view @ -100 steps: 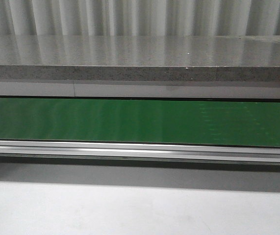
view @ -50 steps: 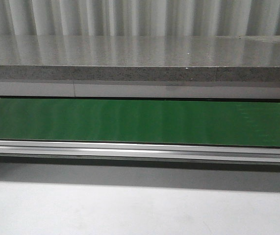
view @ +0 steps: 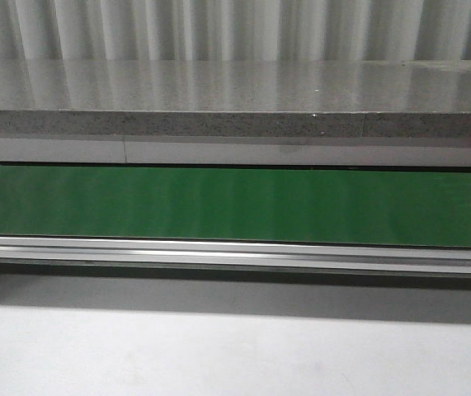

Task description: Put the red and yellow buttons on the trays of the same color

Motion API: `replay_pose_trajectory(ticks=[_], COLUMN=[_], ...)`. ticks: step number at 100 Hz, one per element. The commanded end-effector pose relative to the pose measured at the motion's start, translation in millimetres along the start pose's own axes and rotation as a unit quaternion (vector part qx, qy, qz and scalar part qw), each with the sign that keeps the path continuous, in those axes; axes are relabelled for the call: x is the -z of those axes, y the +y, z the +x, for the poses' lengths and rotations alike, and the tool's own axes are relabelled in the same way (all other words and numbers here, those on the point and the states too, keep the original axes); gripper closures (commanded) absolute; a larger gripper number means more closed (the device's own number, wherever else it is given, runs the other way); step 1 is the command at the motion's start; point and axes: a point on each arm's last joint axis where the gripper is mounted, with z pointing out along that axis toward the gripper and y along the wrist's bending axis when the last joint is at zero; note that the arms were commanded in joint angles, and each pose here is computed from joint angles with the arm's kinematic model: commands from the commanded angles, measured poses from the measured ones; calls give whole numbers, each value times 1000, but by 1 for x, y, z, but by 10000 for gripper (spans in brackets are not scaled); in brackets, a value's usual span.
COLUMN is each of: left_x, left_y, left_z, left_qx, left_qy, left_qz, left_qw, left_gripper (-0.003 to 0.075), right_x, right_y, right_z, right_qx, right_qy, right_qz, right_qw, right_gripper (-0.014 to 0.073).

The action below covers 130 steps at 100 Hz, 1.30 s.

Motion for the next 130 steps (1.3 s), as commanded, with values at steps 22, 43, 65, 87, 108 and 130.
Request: replay_pose_trajectory(ticks=[22,43,65,87,108,130], left_x=[4,4,4,3,3,3], left_y=[1,1,1,0,0,0], left_z=[-15,-15,-15,-14,-14,-14], left_qx=[5,5,5,5,5,5], left_qy=[-51,-51,-51,-50,-50,-50], left_qz=[-3,-3,-3,-3,-3,-3], left_qw=[999,999,999,999,999,999], left_gripper=[741,741,741,741,741,741], right_x=[11,7,8,8,8,8], right_y=[-4,-2,-1,-1,-1,-1], right_z=[14,30,49,48,48,48], right_qx=[7,14,15,15,15,15], right_qy=[-56,-102,-94,-96,-96,-96], right_qz=[23,0,-5,-5,-5,-5], right_qw=[998,995,995,995,995,995], right_gripper=[660,660,660,660,660,660])
